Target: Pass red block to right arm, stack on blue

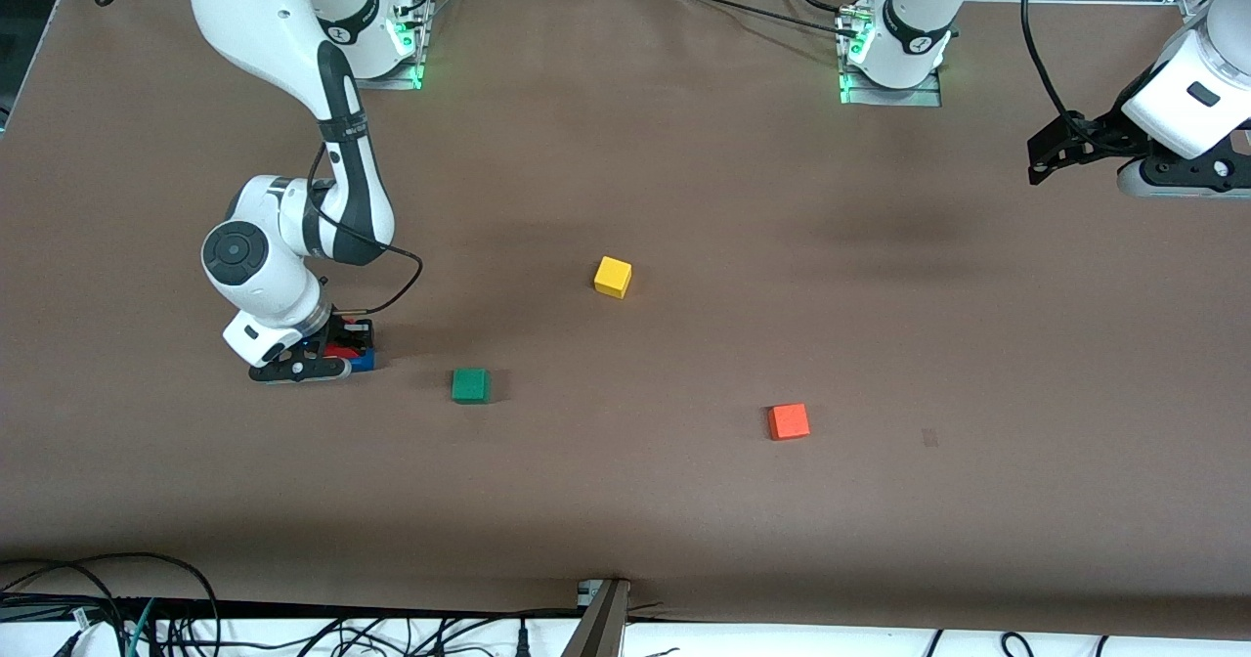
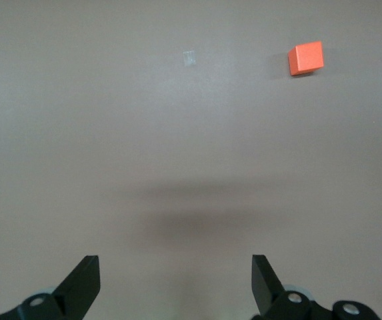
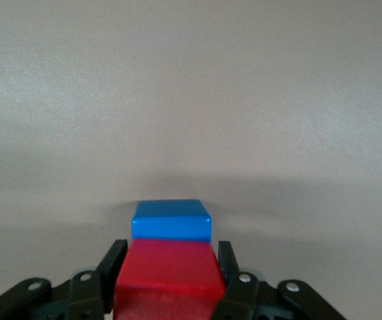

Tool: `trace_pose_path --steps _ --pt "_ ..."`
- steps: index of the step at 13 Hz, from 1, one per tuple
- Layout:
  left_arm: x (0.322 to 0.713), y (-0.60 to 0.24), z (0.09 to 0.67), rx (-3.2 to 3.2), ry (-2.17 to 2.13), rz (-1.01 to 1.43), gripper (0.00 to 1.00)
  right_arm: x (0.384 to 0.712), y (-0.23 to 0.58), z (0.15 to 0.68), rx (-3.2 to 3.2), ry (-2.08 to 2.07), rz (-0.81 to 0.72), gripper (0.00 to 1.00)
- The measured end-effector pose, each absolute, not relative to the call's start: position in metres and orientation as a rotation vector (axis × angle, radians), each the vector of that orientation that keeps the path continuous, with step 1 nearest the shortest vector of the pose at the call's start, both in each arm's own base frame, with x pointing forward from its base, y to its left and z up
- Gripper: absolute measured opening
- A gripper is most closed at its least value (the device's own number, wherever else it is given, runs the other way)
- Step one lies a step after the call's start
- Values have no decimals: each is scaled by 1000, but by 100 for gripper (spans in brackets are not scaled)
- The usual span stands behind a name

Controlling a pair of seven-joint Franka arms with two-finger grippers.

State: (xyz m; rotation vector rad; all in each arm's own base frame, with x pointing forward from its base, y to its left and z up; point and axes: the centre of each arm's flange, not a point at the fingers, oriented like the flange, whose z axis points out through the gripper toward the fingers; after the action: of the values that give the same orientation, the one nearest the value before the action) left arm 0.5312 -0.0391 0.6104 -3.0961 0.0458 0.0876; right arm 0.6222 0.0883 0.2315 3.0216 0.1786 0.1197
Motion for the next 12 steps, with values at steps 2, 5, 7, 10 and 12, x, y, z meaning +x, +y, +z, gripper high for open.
trace_pose_path --steps 2,5,7,10,12 --pt "531 -39 610 -3096 46 90 100 622 87 232 3019 199 118 74" --pt "530 -39 609 -3095 46 106 100 624 87 233 3018 206 130 92" --pt "529 -39 609 -3096 46 112 100 629 90 240 3018 215 157 100" --pt "529 -40 609 -3106 46 114 100 639 99 255 3025 231 179 100" --pt "529 -40 609 -3106 46 115 100 651 106 280 3049 241 109 100"
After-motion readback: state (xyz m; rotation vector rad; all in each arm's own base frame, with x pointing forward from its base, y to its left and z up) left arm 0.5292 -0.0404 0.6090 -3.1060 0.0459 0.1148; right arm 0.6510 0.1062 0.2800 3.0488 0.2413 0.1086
